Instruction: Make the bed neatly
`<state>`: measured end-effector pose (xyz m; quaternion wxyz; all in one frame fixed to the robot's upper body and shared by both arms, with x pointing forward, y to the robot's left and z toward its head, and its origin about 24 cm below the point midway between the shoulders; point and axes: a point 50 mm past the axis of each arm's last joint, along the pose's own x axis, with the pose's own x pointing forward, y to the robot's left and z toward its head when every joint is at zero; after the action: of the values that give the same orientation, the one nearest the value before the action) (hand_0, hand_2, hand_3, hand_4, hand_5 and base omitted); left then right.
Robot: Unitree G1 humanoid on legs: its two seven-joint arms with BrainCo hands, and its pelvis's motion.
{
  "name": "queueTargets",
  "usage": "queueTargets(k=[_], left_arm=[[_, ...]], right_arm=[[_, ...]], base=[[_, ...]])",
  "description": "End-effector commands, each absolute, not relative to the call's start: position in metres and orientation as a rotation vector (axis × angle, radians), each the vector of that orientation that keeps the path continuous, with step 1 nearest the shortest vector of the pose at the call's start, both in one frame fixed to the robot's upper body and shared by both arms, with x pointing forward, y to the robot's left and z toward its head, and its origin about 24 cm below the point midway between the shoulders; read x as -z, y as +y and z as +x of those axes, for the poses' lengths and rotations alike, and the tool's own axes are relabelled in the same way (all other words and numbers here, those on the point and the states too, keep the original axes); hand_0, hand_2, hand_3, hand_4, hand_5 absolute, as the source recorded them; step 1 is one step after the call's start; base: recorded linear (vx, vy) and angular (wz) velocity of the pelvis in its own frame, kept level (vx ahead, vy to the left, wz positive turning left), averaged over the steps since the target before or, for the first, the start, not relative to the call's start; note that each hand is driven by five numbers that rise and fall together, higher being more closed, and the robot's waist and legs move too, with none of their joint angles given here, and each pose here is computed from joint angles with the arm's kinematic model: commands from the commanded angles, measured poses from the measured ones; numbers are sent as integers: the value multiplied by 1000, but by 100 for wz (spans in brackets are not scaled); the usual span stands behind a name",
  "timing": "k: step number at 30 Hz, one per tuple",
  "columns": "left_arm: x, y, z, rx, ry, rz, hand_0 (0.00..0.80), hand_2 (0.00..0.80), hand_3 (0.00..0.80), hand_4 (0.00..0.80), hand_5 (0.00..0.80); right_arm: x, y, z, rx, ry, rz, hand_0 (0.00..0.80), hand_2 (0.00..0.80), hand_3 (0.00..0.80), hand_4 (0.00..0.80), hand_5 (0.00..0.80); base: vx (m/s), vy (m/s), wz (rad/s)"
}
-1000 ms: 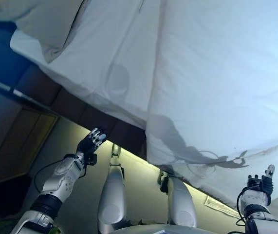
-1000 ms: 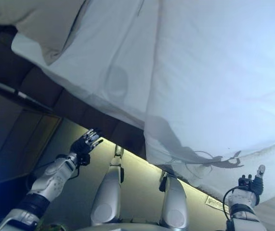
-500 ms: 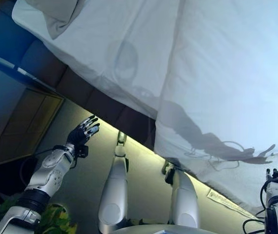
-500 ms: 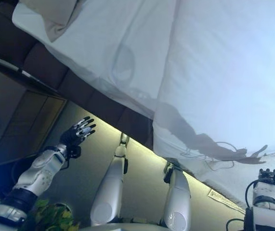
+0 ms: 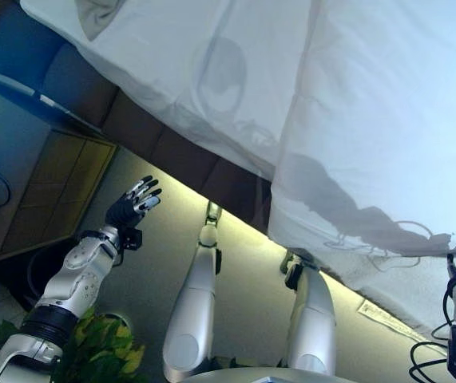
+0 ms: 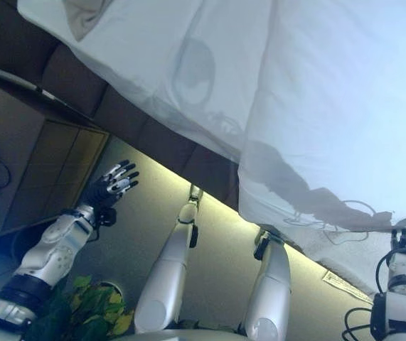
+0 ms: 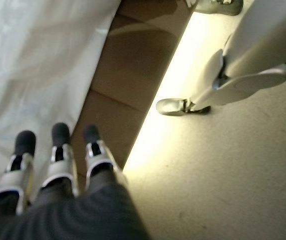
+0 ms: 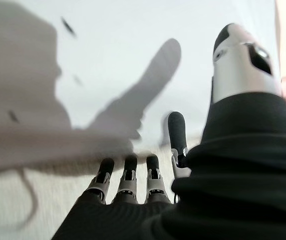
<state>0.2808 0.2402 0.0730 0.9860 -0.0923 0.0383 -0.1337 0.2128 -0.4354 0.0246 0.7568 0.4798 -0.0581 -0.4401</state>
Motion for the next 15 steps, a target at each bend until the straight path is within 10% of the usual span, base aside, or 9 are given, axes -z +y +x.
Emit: queueTargets(k=[1,15], left_arm=[[-92,243,282,283,-29,-239,0,0,0,0,0],[-80,253,279,255,42,-273,0,0,0,0,0]], right_arm=[[-61,-455,212,897,-308,963,0,0,0,0,0],[-101,-466,229,863,-313,861,0,0,0,0,0]], base=[[111,41,9],[27,44,5]])
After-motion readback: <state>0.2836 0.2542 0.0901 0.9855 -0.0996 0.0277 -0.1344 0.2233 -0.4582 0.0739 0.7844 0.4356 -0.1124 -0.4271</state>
